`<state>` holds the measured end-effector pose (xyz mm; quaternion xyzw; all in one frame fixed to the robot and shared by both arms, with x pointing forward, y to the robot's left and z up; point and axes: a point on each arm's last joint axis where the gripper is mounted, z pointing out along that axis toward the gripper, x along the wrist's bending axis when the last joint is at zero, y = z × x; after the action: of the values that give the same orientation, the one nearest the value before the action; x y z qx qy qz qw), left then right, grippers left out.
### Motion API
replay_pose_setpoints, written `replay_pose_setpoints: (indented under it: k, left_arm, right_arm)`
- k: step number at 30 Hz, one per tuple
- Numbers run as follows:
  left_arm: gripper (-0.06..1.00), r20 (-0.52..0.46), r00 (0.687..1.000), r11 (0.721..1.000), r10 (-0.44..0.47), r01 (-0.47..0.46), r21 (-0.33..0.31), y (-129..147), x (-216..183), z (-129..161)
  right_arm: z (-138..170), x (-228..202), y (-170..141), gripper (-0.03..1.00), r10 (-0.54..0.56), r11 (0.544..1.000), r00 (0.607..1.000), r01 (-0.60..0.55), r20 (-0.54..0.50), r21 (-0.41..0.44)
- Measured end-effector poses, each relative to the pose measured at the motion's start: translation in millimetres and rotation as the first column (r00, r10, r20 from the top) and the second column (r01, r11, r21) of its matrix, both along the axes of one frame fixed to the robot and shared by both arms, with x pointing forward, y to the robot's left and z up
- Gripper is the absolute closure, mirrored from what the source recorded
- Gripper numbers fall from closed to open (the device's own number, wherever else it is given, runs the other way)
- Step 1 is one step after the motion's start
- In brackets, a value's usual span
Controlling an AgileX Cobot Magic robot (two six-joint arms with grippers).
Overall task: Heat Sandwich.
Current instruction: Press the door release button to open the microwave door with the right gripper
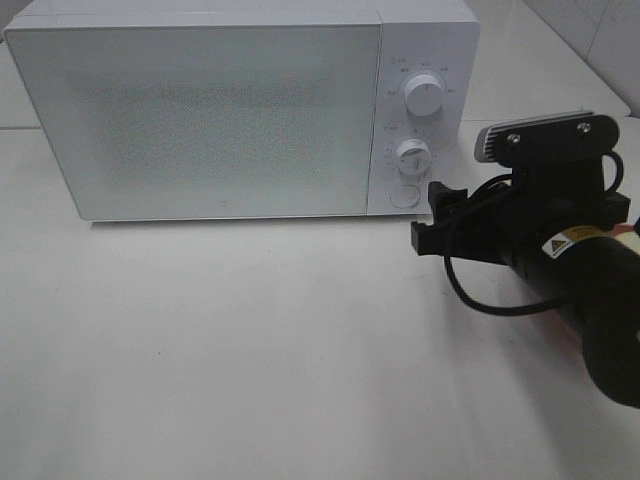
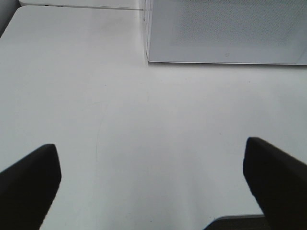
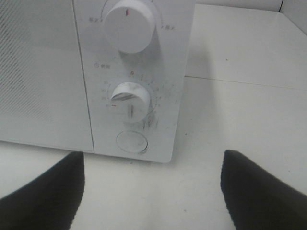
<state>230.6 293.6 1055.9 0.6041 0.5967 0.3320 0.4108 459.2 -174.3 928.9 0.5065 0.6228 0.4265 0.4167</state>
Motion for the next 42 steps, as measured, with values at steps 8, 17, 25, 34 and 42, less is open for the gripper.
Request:
replay_pose_setpoints:
  k: [8, 17, 25, 34, 42]
  left_arm:
    - [-0.03, 0.0, 1.0, 1.0, 0.0, 0.0, 0.0, 0.0, 0.0, 0.0]
    - [-0.03, 0.0, 1.0, 1.0, 0.0, 0.0, 0.0, 0.0, 0.0, 0.0]
    - [-0.03, 0.0, 1.0, 1.0, 0.0, 0.0, 0.0, 0.0, 0.0, 0.0]
    - [-0.03, 0.0, 1.0, 1.0, 0.0, 0.0, 0.0, 0.0, 0.0, 0.0]
    - [-0.03, 0.0, 1.0, 1.0, 0.0, 0.0, 0.0, 0.0, 0.0, 0.0]
  right_arm:
    - [-10.0, -4.3, 9.2, 0.21, 0.004, 1.0, 1.0, -0.004, -0.008, 0.01]
    - [-9.7, -4.1, 8.9, 0.21, -0.046, 0.986, 0.999, 0.049, -0.023, 0.162]
    - [-9.6, -4.1, 8.8, 0.21, -0.13, 0.866, 0.987, 0.158, -0.092, 0.474]
    - [-9.5, -4.1, 8.8, 0.21, -0.191, 0.582, 0.96, 0.279, -0.204, 0.764]
    - [-8.8, -3.9, 8.6, 0.21, -0.2, 0.196, 0.925, 0.36, -0.322, 0.912]
